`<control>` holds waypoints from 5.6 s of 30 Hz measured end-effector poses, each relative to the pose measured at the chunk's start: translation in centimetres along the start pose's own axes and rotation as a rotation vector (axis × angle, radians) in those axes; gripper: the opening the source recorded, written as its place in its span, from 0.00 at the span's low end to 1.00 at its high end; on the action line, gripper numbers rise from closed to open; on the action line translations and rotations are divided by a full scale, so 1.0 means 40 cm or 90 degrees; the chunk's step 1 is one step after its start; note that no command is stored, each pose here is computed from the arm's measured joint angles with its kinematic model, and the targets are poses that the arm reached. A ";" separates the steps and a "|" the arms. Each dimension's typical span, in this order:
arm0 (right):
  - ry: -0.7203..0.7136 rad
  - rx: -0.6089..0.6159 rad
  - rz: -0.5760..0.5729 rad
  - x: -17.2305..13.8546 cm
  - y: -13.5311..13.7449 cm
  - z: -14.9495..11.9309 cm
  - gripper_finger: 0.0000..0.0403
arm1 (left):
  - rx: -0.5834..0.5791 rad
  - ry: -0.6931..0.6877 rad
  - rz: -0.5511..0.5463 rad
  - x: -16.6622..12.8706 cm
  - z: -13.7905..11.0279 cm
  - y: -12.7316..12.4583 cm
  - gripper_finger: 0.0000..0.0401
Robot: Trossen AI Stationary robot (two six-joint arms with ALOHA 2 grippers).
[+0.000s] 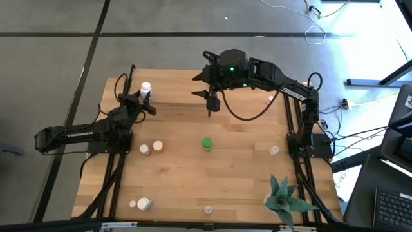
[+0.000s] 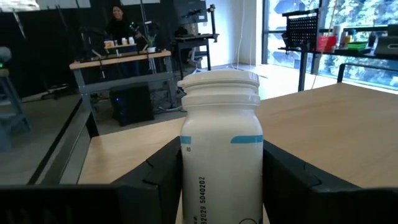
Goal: Pick and place medicine bottles onto shelf by color
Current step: Put the top white pill bottle on the shelf
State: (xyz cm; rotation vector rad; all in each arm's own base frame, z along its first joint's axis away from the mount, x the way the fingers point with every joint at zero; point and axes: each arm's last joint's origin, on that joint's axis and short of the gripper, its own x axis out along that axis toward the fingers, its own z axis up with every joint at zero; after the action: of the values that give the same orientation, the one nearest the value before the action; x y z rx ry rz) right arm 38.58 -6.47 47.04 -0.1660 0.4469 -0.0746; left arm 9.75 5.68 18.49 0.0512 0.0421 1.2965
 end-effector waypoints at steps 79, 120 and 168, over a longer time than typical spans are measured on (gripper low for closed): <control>0.002 -0.001 0.001 0.000 0.001 -0.001 0.61 | 0.065 0.003 0.032 0.000 0.000 0.004 0.42; 0.003 -0.001 0.001 0.001 0.001 -0.001 0.61 | 0.109 -0.067 0.103 -0.006 0.056 0.020 0.60; 0.003 -0.001 0.001 0.001 0.001 -0.001 0.61 | 0.090 -0.035 -0.041 -0.134 0.291 0.025 0.60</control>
State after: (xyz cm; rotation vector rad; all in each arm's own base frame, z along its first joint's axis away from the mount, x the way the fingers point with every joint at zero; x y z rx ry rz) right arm 38.59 -6.46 46.98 -0.1666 0.4511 -0.0731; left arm 8.03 0.61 30.17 0.2044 0.0882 1.2256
